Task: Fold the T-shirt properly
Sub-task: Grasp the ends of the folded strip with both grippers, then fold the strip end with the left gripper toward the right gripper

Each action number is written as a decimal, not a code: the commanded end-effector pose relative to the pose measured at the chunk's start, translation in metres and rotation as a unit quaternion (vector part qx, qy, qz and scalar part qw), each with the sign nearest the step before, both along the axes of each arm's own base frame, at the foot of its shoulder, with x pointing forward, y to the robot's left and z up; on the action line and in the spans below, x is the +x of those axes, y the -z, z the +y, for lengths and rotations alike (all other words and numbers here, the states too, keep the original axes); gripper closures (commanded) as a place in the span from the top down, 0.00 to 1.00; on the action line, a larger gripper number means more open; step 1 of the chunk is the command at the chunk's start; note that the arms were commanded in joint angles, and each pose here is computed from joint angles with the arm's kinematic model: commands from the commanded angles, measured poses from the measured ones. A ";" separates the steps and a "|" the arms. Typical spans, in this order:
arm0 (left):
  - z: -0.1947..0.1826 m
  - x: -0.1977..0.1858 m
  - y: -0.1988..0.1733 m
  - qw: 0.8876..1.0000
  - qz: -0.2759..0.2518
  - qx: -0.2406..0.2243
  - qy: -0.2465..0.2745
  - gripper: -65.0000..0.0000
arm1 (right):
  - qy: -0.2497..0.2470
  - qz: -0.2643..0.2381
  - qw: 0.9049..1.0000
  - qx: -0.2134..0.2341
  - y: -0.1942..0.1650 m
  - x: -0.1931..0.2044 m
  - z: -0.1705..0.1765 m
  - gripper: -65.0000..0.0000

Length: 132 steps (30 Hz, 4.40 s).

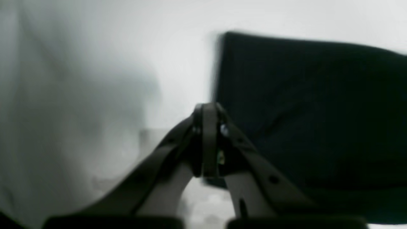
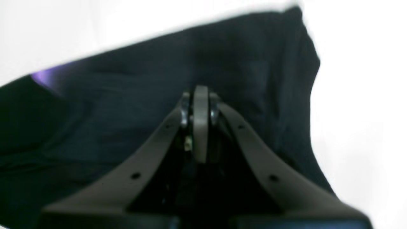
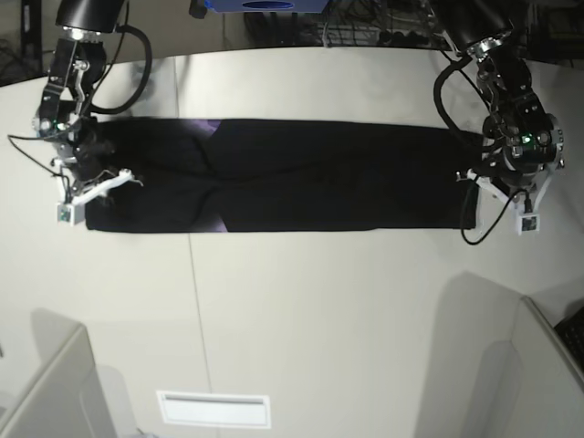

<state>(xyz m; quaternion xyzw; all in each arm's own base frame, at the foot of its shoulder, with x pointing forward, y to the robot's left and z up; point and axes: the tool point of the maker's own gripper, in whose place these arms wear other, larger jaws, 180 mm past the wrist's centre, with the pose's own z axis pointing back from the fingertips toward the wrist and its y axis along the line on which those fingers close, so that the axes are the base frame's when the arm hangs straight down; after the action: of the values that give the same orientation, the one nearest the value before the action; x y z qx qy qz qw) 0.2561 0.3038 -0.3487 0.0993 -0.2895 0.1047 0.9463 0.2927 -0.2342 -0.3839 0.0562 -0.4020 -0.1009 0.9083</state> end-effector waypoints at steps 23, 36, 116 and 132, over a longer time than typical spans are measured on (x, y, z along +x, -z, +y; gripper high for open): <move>-0.007 0.008 0.054 0.956 -0.079 -0.277 -0.052 0.88 | -0.093 -0.037 0.994 0.030 -0.024 -0.015 0.087 0.00; 0.002 -0.003 0.076 0.958 -0.040 -0.277 -0.059 0.00 | -0.087 -0.028 0.995 0.040 -0.018 -0.026 0.091 0.00; -0.312 0.031 0.001 0.895 -0.034 -0.379 0.234 0.00 | 0.034 -0.039 0.998 0.041 -0.021 -0.034 0.030 0.00; -0.312 0.028 0.017 0.897 -0.010 -0.381 0.224 0.00 | 0.035 -0.040 0.998 0.040 -0.022 -0.033 0.030 0.00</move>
<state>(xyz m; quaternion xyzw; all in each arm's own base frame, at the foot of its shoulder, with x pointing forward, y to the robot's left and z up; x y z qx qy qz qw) 0.2770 -0.0035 -0.3781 -0.3251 -0.2337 -0.0040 0.9163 0.2520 -0.2023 -0.3749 0.0835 -0.4120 -0.1502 0.8948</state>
